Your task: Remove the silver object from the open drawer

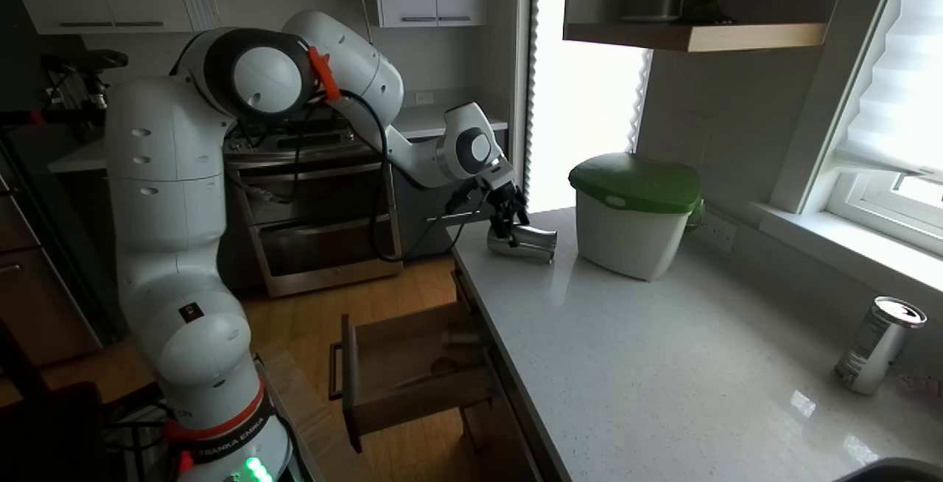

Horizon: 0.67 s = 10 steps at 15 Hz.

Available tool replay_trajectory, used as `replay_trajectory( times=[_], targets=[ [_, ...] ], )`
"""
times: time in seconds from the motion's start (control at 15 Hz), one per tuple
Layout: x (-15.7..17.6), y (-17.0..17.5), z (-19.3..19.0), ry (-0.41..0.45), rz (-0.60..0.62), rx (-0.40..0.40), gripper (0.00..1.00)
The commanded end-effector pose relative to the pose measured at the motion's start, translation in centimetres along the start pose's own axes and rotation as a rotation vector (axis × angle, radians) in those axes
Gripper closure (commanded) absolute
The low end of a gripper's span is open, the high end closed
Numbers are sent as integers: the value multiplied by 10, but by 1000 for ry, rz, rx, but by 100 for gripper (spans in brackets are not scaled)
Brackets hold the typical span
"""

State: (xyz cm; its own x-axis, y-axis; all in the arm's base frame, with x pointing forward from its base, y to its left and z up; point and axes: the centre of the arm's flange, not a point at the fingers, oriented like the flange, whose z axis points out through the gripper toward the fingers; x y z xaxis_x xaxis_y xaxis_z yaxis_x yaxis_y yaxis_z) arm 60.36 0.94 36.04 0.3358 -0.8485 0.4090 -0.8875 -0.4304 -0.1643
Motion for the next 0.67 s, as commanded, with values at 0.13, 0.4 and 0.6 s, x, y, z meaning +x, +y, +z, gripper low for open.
replay_trajectory(
  times=[0.13,0.4,0.6],
  targets=[
    [4,3,-20,24,2,-18,0],
    [8,3,-34,18,0,-12,0],
    [10,3,-47,11,-10,-18,0]
  ],
)
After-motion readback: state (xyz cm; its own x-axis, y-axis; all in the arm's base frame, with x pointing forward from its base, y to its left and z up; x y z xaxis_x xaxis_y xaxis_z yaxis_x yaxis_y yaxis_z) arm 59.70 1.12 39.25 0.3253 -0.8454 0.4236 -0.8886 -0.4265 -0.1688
